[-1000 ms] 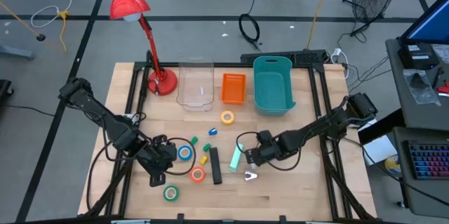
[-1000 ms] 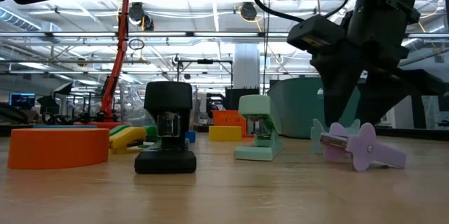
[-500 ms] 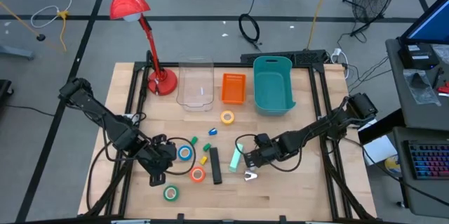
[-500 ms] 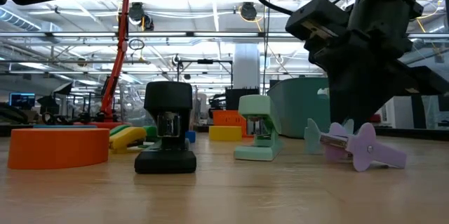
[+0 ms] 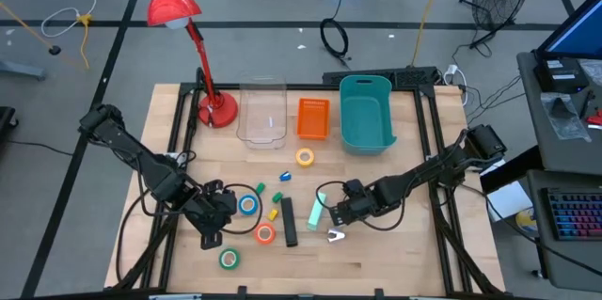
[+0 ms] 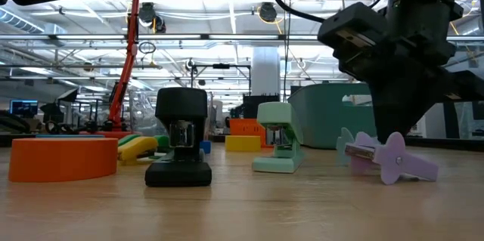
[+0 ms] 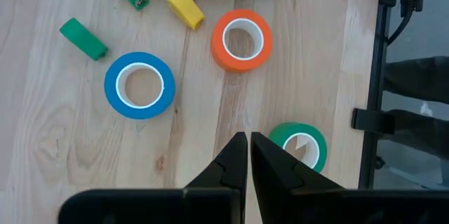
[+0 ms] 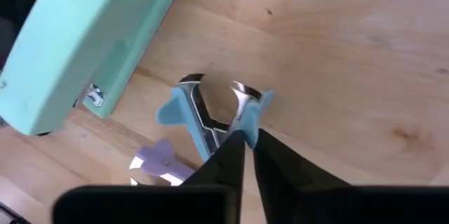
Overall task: Pick and place Stapler, Stapler remover, tape
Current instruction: Put the light blue staple remover into the orange bin
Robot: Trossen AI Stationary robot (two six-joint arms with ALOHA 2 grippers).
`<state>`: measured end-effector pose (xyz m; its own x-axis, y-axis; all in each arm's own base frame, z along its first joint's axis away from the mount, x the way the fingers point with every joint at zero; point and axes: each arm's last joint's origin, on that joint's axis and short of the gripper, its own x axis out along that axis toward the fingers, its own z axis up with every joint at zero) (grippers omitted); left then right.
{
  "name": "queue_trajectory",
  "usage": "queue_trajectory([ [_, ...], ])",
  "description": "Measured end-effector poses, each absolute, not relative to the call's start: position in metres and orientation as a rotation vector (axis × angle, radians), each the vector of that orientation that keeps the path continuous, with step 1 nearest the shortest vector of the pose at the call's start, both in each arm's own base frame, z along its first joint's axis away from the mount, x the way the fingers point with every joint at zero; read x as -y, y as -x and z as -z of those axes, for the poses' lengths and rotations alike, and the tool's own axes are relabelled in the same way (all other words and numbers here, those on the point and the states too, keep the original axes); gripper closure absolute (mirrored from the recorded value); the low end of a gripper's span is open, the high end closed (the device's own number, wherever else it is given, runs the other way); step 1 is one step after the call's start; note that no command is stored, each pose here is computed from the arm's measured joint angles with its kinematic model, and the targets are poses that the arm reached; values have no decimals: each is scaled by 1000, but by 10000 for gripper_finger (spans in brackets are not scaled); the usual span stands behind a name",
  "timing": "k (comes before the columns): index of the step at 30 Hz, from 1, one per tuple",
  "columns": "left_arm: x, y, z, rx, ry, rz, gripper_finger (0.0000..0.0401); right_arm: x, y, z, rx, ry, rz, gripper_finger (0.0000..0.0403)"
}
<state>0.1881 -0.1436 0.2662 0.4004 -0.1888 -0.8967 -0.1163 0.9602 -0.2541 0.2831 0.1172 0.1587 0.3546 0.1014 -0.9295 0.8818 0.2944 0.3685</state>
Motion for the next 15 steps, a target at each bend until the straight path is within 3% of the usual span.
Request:
queue_trajectory([
  [15, 143, -188, -266, -1158, 291, 42, 380, -120, -292, -166, -1011, -1203, 651, 401],
])
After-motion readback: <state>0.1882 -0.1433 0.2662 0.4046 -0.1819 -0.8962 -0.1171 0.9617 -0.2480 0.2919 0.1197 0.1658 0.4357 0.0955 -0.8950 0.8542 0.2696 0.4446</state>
